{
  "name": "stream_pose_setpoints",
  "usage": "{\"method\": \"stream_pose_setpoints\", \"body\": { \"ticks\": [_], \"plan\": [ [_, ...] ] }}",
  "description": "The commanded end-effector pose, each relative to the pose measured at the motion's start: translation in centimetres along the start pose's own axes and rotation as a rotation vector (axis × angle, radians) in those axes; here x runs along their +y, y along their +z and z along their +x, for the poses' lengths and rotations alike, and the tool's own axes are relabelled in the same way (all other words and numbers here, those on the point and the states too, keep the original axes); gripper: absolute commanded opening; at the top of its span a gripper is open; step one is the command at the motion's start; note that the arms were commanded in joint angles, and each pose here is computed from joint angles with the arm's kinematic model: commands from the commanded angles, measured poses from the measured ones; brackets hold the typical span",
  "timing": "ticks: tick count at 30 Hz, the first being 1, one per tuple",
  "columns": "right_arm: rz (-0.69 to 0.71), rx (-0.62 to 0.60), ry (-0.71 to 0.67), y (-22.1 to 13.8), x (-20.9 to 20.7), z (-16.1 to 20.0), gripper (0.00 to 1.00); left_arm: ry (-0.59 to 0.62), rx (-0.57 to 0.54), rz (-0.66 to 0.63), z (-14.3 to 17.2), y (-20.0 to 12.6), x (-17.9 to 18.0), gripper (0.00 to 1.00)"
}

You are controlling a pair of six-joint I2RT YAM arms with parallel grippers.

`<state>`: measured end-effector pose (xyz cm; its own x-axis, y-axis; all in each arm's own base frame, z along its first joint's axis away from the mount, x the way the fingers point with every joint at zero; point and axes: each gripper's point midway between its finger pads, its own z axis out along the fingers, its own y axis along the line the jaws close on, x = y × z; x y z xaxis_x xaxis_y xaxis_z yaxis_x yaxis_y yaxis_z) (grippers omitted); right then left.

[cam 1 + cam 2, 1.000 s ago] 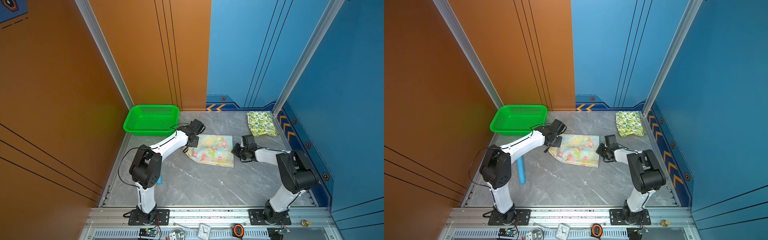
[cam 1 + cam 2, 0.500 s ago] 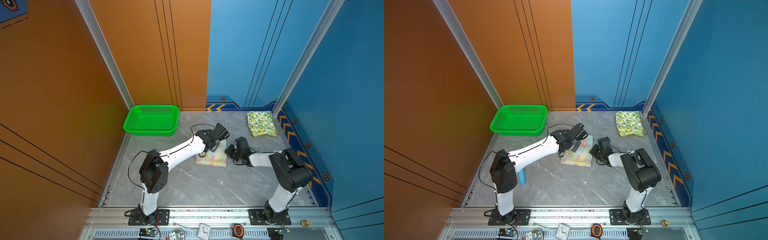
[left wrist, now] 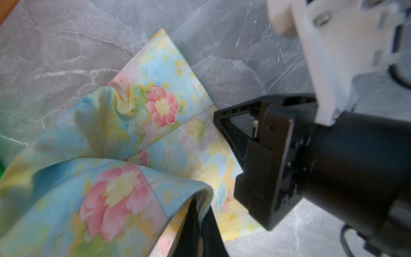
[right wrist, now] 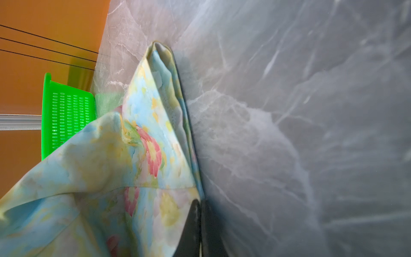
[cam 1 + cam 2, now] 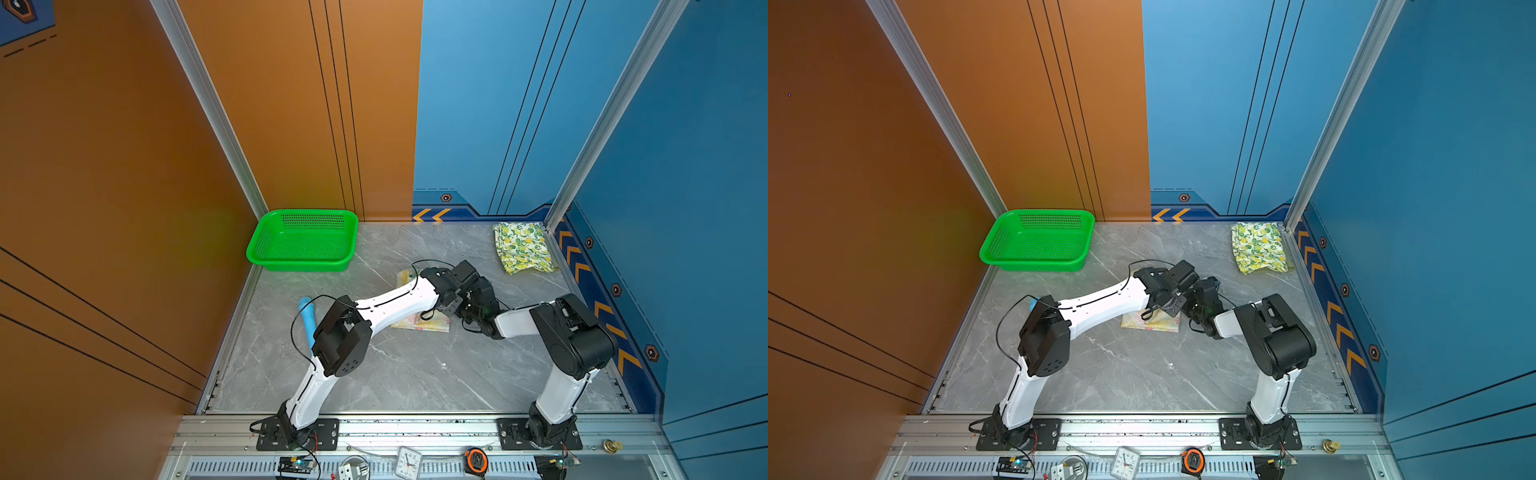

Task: Fold and stack skirts
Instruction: Fold the skirt at the center of the table, then smooth out the skirt at the center of the table.

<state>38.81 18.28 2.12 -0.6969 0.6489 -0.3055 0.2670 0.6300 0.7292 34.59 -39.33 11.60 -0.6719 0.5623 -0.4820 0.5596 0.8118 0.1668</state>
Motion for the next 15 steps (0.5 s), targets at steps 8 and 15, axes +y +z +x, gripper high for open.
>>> {"method": "stream_pose_setpoints", "body": {
  "ticks": [8, 15],
  "plan": [
    [0.148, 0.013, 0.022, -2.3, -5.4, 0.7, 0.47, -0.074, -0.077, 0.187, -4.0, -3.1, -2.2, 0.68],
    [0.158, -0.013, -0.142, -4.4, -4.3, -1.1, 0.68, -0.187, -0.125, 0.242, -5.1, -7.0, 1.2, 0.72]
  ]
}}
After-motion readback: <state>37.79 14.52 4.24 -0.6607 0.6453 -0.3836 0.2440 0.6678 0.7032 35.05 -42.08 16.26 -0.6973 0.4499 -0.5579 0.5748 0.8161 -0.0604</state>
